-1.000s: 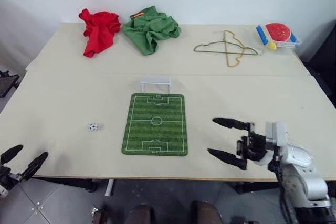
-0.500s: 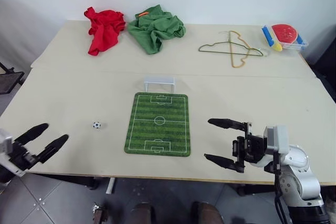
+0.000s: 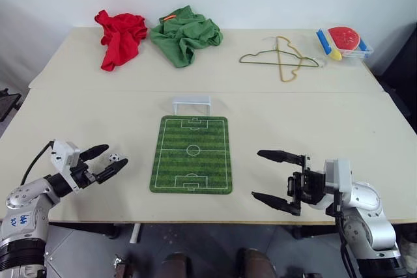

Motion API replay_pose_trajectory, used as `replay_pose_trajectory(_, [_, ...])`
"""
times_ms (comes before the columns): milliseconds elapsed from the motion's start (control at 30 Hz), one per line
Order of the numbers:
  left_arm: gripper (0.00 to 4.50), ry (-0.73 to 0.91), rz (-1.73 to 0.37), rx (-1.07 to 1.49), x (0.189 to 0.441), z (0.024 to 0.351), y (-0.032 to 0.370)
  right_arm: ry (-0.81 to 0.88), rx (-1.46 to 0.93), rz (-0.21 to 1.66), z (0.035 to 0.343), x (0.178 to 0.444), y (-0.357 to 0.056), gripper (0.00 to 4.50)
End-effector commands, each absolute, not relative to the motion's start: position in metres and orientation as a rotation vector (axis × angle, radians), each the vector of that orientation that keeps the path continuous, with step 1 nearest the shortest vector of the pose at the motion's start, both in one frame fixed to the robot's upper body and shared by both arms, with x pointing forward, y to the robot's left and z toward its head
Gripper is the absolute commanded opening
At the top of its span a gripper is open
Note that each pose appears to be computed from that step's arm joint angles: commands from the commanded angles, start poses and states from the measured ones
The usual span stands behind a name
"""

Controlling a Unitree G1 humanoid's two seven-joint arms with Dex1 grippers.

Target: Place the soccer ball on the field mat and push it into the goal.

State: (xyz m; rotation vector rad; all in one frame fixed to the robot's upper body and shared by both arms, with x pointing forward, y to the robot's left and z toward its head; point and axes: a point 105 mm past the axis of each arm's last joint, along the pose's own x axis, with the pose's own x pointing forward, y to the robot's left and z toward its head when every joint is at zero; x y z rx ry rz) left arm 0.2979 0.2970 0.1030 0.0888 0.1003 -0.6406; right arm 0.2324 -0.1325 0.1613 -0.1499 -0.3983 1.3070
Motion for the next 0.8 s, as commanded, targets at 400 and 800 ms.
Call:
replay_pose_trajectory(400, [0.86,0.084,-0.701,0.097,0.301,0.099,0.285,-0.445,-0.183,1.261,0.171,0.231,-0.134,4.50])
replay_pose_trajectory(800, [0.86,-0.135,-1.330,0.269,0.294,0.173,0.149,-0.344,-0.256,1.249,0.172,0.232,-0.171,4.50])
